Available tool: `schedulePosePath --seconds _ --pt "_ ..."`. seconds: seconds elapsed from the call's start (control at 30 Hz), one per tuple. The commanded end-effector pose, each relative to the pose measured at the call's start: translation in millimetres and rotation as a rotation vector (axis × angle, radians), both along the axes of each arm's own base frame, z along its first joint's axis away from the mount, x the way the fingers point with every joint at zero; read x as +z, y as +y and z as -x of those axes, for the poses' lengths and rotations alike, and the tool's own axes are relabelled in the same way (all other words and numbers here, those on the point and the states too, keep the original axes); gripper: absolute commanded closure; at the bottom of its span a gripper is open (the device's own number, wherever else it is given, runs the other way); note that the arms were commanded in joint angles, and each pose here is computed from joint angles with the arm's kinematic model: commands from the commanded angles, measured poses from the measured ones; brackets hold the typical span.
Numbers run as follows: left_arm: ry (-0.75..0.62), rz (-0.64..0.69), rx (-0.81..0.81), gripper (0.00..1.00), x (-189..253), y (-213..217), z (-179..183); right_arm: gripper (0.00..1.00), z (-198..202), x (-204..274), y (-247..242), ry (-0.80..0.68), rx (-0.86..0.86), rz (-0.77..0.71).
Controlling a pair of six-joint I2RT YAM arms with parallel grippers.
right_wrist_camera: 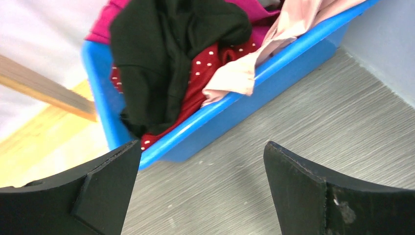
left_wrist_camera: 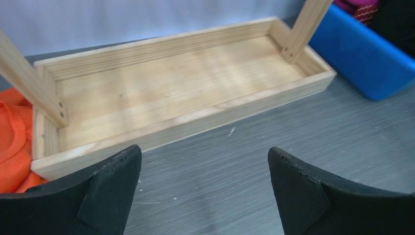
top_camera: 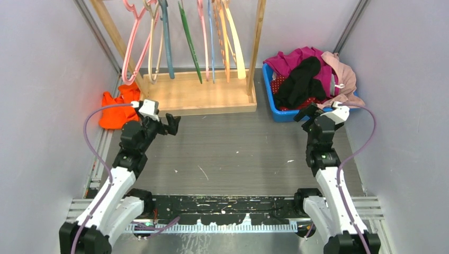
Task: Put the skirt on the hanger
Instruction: Pick up the skirt from the bin.
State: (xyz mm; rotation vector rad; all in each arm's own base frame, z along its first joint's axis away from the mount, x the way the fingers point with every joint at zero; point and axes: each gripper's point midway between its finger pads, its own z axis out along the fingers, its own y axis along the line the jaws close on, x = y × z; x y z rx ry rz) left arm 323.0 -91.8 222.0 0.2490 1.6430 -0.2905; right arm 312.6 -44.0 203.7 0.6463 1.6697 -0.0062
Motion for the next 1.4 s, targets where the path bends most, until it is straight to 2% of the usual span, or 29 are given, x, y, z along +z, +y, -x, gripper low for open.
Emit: schedulePosePath --seconds 0.0,0.13,0.33,0.43,0.57,0.67,0.73,0.9,1.13,1.27,1.37 --pt "0.056 0.16 -0.057 0.0 27 -15 28 0.0 25 22 28 0.033 0.075 -0.205" --pt "0.144 0.407 0.115 0.0 53 3 43 0.0 36 32 67 0.052 0.274 -0.292" --pt "0.178 0.499 0.029 0.0 90 -11 68 0.0 54 34 81 0.12 0.328 -0.349" --pt "0.274 0.512 0.049 0.0 85 -12 73 0.0 59 39 81 0.135 0.345 -0.316" --pt "0.445 0.586 0.046 0.0 63 -25 79 0.0 64 31 60 0.213 0.252 -0.243" --pt "0.513 0.632 -0.026 0.0 53 -42 79 0.06 61 20 54 0.267 0.216 -0.228" --pt "0.57 0.651 0.007 0.0 37 -41 79 0.09 56 8 51 0.31 0.195 -0.224" --pt "0.702 0.585 0.148 0.0 -13 -26 82 0.15 35 3 45 0.332 0.162 -0.21" --pt "0.745 0.496 0.205 0.0 -47 -20 65 0.18 -15 54 42 0.248 0.145 -0.207" --pt "0.876 0.497 0.056 0.0 -53 -52 51 0.25 -48 76 51 0.213 0.193 -0.229" --pt "0.941 0.572 -0.105 0.0 -63 -82 40 0.31 -73 75 54 0.237 0.209 -0.227"
